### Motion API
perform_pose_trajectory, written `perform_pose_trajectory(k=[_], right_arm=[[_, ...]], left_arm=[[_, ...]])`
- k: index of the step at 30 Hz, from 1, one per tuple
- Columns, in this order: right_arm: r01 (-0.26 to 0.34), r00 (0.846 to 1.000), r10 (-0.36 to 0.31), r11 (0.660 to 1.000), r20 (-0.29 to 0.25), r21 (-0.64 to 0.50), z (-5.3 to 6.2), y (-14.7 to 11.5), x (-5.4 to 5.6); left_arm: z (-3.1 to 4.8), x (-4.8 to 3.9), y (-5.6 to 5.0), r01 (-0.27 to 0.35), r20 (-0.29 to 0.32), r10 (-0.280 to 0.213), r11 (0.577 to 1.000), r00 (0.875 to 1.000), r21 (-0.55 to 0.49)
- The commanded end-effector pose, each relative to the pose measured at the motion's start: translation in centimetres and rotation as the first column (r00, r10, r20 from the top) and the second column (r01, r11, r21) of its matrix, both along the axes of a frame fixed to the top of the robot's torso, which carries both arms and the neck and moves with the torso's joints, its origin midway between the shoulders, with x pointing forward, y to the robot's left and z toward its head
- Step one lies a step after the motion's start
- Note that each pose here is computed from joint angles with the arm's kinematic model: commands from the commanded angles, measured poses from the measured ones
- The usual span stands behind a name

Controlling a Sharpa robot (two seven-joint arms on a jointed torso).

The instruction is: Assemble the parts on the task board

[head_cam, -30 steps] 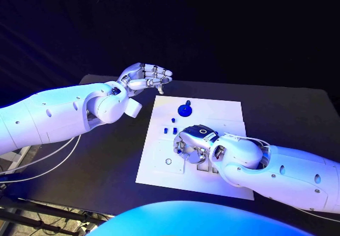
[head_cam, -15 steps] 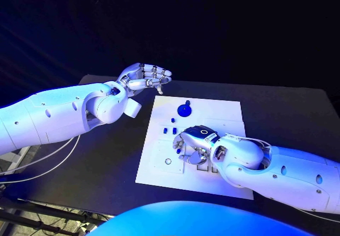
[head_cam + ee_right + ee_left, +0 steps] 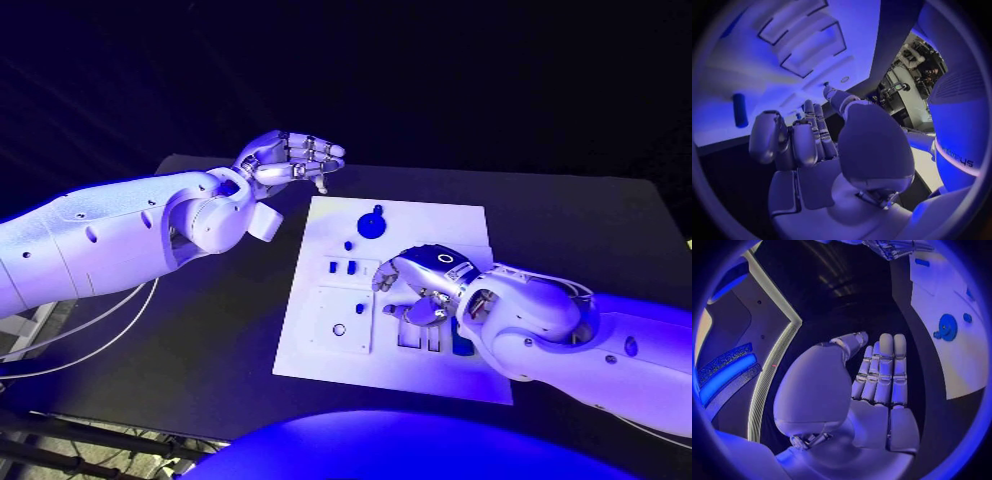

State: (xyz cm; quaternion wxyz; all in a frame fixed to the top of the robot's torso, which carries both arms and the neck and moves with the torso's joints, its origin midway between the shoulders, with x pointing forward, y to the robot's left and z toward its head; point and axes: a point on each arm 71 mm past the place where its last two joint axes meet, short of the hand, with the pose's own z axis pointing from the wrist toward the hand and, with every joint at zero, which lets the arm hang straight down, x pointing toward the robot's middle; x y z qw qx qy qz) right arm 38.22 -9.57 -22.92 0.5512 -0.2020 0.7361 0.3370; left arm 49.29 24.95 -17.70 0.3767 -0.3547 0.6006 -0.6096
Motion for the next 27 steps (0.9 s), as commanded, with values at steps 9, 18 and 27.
perform_pose_trajectory(k=[9,18,27], right_arm=[[0.173,0.984,-0.174,0.985,-0.036,-0.012,3.0,-5.8,3.2],[0.203,0.978,-0.207,0.976,-0.040,-0.084,2.6,-7.5,4.7],[0.181,0.979,-0.192,0.973,-0.071,-0.141,1.4,-7.1,4.9]], left_arm=[[0.00,-0.07,-0.3,0.026,-0.001,-0.026,1.000,1.000,-0.008],[-0.03,-0.08,-0.3,0.027,-0.001,-0.027,1.000,1.000,-0.008],[-0.05,-0.06,-0.2,0.026,-0.002,-0.026,1.000,1.000,-0.008]])
